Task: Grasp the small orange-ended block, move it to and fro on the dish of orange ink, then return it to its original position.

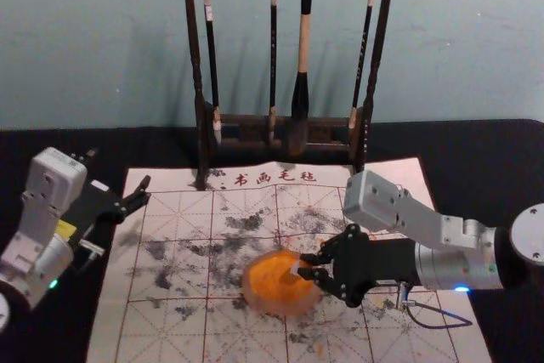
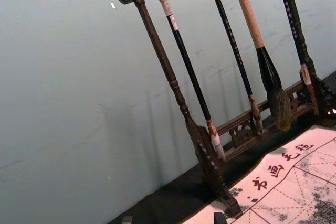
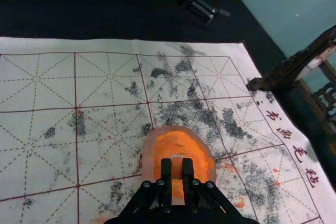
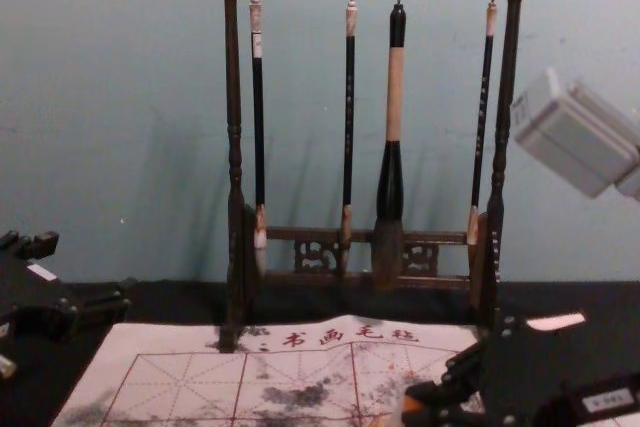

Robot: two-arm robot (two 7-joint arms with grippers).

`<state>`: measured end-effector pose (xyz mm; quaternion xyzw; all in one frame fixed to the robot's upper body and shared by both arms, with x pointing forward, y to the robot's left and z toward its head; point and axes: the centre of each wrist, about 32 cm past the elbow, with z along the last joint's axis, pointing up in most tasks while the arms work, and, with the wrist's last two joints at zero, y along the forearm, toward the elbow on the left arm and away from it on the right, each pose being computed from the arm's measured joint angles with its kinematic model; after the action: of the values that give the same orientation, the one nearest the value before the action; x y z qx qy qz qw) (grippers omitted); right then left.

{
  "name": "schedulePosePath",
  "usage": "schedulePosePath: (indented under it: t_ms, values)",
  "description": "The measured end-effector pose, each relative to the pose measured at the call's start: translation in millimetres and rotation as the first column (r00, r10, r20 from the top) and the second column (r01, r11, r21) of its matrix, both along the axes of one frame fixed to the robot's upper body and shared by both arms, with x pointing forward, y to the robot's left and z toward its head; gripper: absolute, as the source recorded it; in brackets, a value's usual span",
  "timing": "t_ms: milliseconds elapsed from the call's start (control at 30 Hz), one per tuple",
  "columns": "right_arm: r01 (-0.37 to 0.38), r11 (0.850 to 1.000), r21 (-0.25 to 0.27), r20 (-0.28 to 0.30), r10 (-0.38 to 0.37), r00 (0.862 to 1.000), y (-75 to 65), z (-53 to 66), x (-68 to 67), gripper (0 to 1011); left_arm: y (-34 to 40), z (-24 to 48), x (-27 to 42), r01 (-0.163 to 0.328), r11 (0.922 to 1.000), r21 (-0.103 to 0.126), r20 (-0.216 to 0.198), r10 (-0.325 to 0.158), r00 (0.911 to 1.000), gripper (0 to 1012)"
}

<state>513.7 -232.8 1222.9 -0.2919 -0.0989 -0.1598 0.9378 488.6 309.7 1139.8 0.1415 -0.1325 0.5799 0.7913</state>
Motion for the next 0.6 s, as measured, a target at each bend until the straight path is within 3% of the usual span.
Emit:
schedulePosePath:
  t_ms: [400, 600]
  values:
    - [0.043, 0.999, 0.02, 0.016, -0.043, 0.999, -13.3, 6.6, -2.6, 90, 0.0, 0.0, 0.0, 0.0, 1.0, 0.0, 0.0, 0.0, 1.0, 1001]
    - [0.094, 0.994, 0.052, 0.025, -0.095, 0.995, -30.9, 14.6, -7.7, 90, 0.0, 0.0, 0.0, 0.0, 1.0, 0.0, 0.0, 0.0, 1.0, 1001]
